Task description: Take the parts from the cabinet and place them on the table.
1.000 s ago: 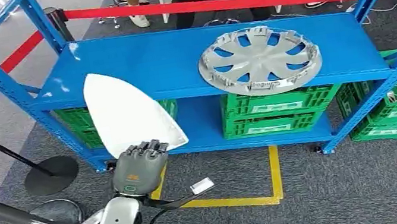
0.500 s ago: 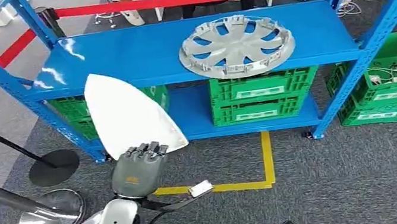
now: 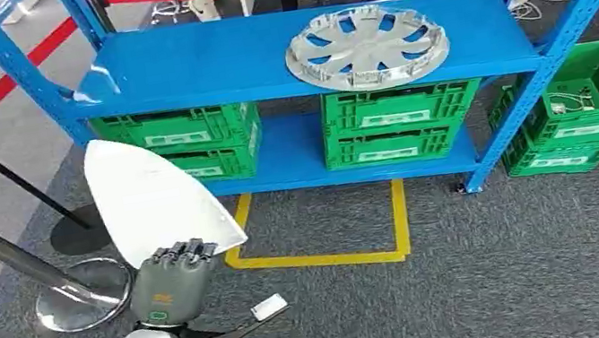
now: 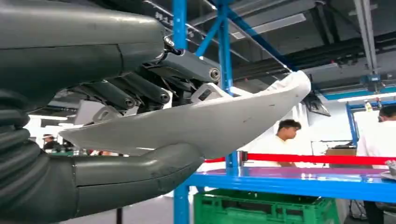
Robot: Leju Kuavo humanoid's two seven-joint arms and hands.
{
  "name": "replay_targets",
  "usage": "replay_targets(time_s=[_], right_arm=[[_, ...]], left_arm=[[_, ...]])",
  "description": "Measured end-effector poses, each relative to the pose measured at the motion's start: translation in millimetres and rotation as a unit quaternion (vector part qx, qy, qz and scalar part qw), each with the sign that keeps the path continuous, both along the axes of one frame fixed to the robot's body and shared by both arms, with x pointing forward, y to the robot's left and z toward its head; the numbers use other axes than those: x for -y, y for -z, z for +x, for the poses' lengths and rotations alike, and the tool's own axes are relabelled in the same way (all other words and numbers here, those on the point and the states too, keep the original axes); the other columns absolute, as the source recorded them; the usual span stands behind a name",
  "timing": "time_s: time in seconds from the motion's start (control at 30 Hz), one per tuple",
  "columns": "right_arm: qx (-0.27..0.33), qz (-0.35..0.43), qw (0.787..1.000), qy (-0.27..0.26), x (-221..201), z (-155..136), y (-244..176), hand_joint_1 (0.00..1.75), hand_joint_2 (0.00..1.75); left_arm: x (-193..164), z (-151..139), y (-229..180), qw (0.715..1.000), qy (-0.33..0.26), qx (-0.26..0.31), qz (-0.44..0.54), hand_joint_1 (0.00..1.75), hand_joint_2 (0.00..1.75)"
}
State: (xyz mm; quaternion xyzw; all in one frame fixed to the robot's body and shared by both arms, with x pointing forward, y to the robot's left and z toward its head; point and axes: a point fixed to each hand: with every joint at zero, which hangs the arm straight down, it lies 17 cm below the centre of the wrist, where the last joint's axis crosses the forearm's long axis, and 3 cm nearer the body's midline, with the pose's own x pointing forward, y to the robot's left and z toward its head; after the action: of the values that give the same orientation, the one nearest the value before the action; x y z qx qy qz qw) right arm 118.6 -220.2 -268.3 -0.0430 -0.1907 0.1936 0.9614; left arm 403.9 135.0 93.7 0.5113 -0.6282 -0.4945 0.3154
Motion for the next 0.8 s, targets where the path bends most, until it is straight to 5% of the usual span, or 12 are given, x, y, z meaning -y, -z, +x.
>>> replay_targets(time_s=[0.8], right_arm=[[0.018, -0.043, 0.996, -0.074, -0.2, 8.5, -1.9, 0.00, 0.00]], left_arm=[[-25.6, -6.1, 7.1, 1.000, -0.009, -0.009, 0.006, 1.62, 1.75]])
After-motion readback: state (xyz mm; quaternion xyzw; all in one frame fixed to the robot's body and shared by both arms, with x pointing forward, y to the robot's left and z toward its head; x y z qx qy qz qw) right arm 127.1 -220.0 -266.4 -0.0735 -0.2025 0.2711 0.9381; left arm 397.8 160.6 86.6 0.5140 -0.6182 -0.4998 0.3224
